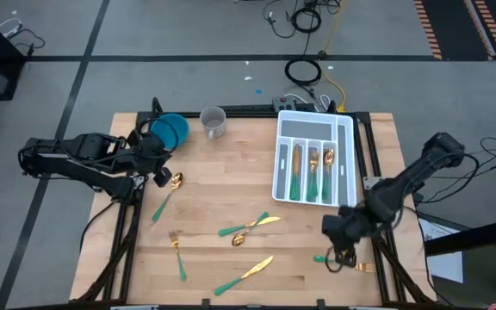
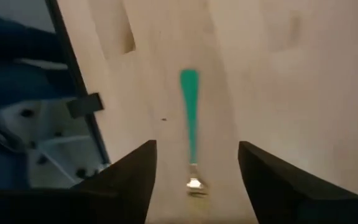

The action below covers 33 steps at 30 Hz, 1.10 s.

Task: Sort silverware
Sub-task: Put the green fork into the white cutlery tray

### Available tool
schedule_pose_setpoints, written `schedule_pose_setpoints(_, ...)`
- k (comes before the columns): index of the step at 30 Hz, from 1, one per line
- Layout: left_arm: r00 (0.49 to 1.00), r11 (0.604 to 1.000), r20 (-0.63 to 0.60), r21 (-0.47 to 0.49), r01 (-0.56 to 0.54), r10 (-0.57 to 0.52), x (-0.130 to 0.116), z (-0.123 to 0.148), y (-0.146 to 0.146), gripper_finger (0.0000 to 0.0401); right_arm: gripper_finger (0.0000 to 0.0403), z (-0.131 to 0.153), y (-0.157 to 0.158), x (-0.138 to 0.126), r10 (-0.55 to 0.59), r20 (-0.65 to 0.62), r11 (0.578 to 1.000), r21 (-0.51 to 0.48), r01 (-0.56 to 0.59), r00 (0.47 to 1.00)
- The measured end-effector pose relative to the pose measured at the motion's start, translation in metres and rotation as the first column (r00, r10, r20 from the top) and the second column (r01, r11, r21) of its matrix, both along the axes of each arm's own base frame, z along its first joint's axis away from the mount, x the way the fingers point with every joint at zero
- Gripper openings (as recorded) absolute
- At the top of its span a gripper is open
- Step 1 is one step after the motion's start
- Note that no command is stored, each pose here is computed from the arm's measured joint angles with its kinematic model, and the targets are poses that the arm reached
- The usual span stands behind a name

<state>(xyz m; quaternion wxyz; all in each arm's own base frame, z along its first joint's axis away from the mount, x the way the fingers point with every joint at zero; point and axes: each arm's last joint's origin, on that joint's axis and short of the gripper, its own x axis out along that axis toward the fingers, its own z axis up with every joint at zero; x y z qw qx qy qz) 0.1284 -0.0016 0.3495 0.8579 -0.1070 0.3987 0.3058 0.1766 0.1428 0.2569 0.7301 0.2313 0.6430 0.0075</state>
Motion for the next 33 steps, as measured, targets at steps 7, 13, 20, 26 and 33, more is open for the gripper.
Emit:
schedule_pose_setpoints(7,1.0,1.0,0.002,-0.004,-0.004,0.004,0.0,0.0,0.0,0.0073,0.0217,-0.034,0.031,-0.028,-0.178,-0.027,0.982,0.056,0.179,0.984)
schedule_pose_setpoints(13,1.0,1.0,0.004,-0.005,-0.006,0.006,0.0,0.0,0.0,0.0073,0.0217,-0.04,0.044,-0.049,-0.319,-0.031,0.947,0.031,0.32,0.947)
schedule_pose_setpoints(20,1.0,1.0,0.015,-0.017,-0.023,0.024,0.0,0.0,0.0,0.0073,0.0217,-0.044,0.05,-0.065,-0.602,-0.184,0.786,0.033,0.618,0.777)
schedule_pose_setpoints(26,1.0,1.0,0.015,-0.017,-0.023,0.024,0.0,0.0,0.0,0.0073,0.0217,-0.045,0.053,-0.066,-0.601,-0.186,0.786,0.04,0.618,0.777)
schedule_pose_setpoints(33,1.0,1.0,0.015,-0.016,-0.024,0.024,0.0,0.0,0.0,0.0073,0.0217,-0.066,0.058,-0.063,-0.388,-0.139,0.922,-0.086,0.379,0.911)
